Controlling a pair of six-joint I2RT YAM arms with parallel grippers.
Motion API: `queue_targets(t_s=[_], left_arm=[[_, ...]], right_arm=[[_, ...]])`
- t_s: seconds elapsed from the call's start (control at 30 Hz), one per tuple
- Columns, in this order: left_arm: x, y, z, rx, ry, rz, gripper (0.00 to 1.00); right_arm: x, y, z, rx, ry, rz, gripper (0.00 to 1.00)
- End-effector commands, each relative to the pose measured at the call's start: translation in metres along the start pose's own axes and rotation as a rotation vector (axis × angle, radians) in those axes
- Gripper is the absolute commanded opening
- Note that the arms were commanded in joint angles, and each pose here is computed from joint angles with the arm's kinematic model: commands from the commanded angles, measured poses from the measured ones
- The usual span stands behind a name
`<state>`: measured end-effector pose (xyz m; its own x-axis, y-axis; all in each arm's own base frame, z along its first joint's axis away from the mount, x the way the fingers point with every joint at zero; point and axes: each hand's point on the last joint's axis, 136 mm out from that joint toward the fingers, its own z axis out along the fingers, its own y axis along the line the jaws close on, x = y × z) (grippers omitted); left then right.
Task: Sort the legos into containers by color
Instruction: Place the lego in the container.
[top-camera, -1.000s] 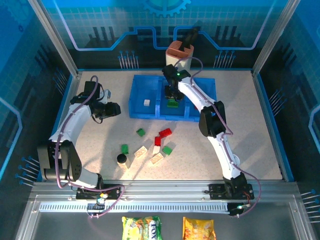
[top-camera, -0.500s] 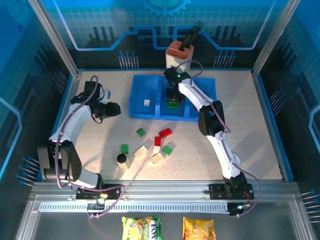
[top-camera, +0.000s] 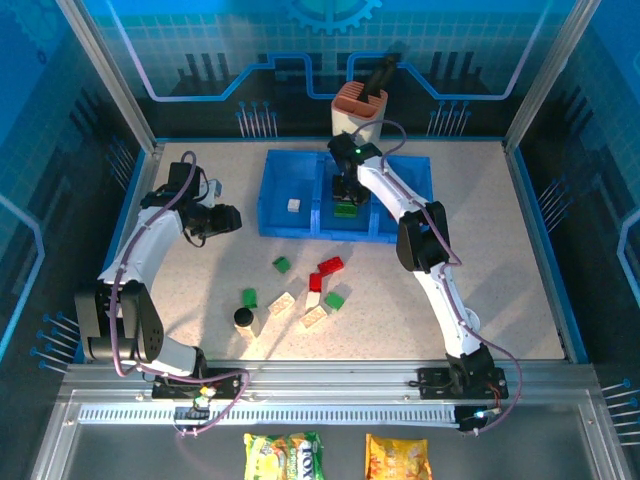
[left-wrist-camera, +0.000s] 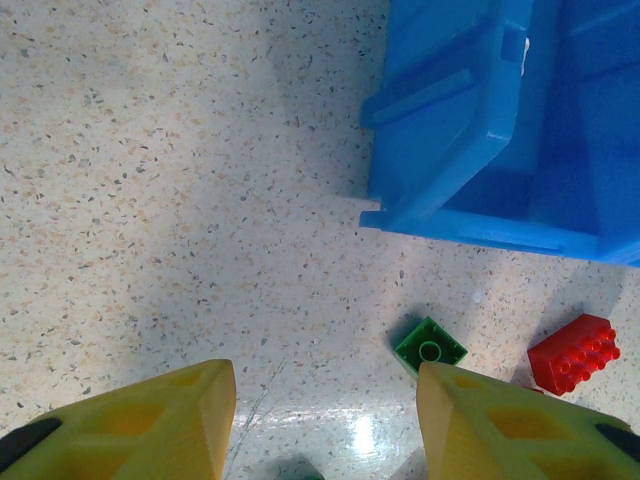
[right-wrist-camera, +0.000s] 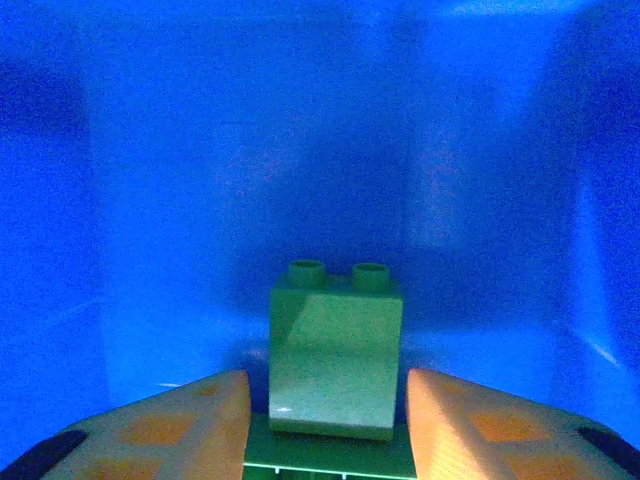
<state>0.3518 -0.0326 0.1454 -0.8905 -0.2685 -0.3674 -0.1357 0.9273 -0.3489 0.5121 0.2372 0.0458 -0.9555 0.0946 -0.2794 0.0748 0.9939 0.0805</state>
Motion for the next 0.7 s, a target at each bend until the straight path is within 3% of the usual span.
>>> queue_targets(t_s=[0.0, 0.67], left_arm=[[-0.001, -0.001, -0.005, 0.019, -0.013, 0.003, 0.52], [0.007, -0.019, -0.004, 0.029, 0.038, 0.011, 0.51]], right_arm=[[-0.016, 0.001, -0.049, -0.025, -0.068, -0.011, 0.46], [0.029, 0.025, -0.132, -0.064, -0.125, -0.112, 0.47]])
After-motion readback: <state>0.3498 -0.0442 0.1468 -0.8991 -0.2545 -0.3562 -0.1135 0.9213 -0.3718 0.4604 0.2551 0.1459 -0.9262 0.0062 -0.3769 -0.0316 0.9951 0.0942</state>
